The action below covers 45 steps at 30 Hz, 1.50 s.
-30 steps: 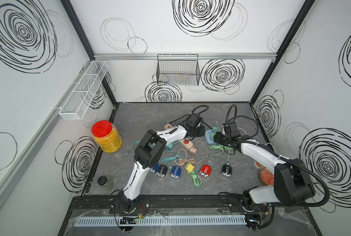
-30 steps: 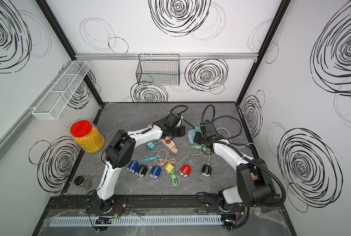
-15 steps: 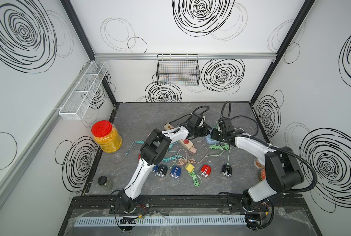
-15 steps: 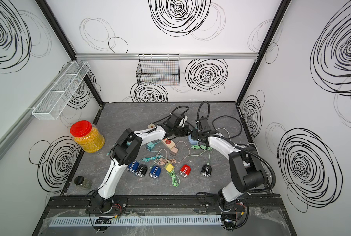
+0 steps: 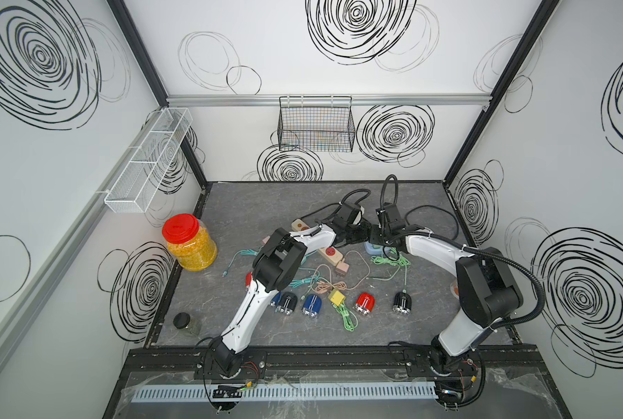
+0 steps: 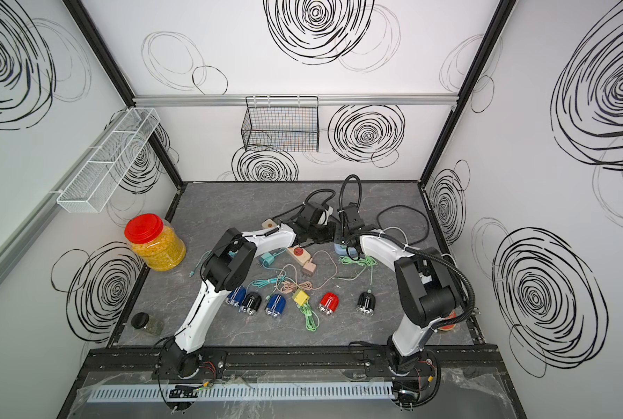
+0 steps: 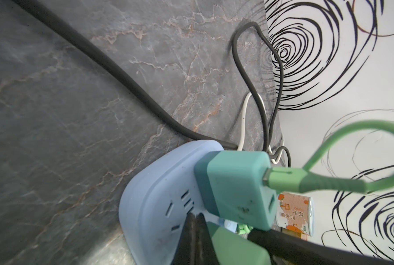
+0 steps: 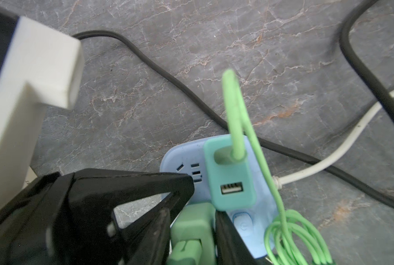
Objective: Unplug the electric shaver
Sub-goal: Remove the plug from the socket.
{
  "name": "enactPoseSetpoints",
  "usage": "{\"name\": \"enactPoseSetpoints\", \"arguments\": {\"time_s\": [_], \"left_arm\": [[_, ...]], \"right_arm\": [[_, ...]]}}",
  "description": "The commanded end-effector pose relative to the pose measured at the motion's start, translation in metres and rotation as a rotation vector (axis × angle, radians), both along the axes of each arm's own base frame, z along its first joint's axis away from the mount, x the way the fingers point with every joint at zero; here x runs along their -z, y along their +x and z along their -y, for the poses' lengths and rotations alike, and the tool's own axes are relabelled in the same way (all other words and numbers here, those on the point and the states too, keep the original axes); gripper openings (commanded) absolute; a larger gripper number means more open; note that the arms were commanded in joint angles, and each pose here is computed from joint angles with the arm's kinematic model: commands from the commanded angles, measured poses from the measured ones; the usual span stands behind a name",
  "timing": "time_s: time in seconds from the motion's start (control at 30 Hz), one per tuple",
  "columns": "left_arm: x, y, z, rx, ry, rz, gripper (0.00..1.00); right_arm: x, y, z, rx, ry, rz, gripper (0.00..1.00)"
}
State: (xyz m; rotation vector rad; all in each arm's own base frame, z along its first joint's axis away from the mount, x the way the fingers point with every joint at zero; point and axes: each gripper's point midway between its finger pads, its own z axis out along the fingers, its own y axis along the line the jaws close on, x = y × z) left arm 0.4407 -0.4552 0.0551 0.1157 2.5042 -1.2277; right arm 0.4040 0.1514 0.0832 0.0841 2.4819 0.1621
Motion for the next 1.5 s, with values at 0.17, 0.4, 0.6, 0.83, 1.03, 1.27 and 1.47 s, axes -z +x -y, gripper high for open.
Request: {"name": "enactPoseSetpoints", "arguments": {"time_s": [0.17, 0.4, 0.6, 0.83, 1.03, 1.27, 1.47], "left_arm": [[0.013, 0.007, -0.003, -0.027, 0.015, -0.017, 0.00], [0.015, 0.010, -0.006, -0.048, 0.012, -0.027, 0.00], [0.002, 0.014, -0.007, -0.068, -0.040, -0.011, 0.00], [-0.010, 0.020, -0.005, -0.077, -0.065, 0.007, 0.00], [0.000, 0.020, -0.008, -0.078, -0.025, -0.007, 0.00], [0.013, 0.017, -0.011, -0.071, 0.025, -0.015, 0.00], [0.015, 0.016, -0.011, -0.074, 0.041, -0.014, 0.00]], "right_arm": [[0.018, -0.007, 0.005, 0.011, -0.075, -0.044, 0.34], [0.022, -0.010, 0.012, 0.036, -0.100, -0.064, 0.35], [0.017, -0.017, 0.015, 0.057, -0.074, -0.044, 0.37], [0.016, -0.010, 0.008, 0.053, -0.050, -0.042, 0.37], [0.019, -0.008, 0.010, 0.049, -0.068, -0.048, 0.31], [0.028, -0.010, 0.010, 0.043, -0.075, -0.076, 0.33], [0.035, -0.011, 0.009, 0.051, -0.068, -0.090, 0.33]]}}
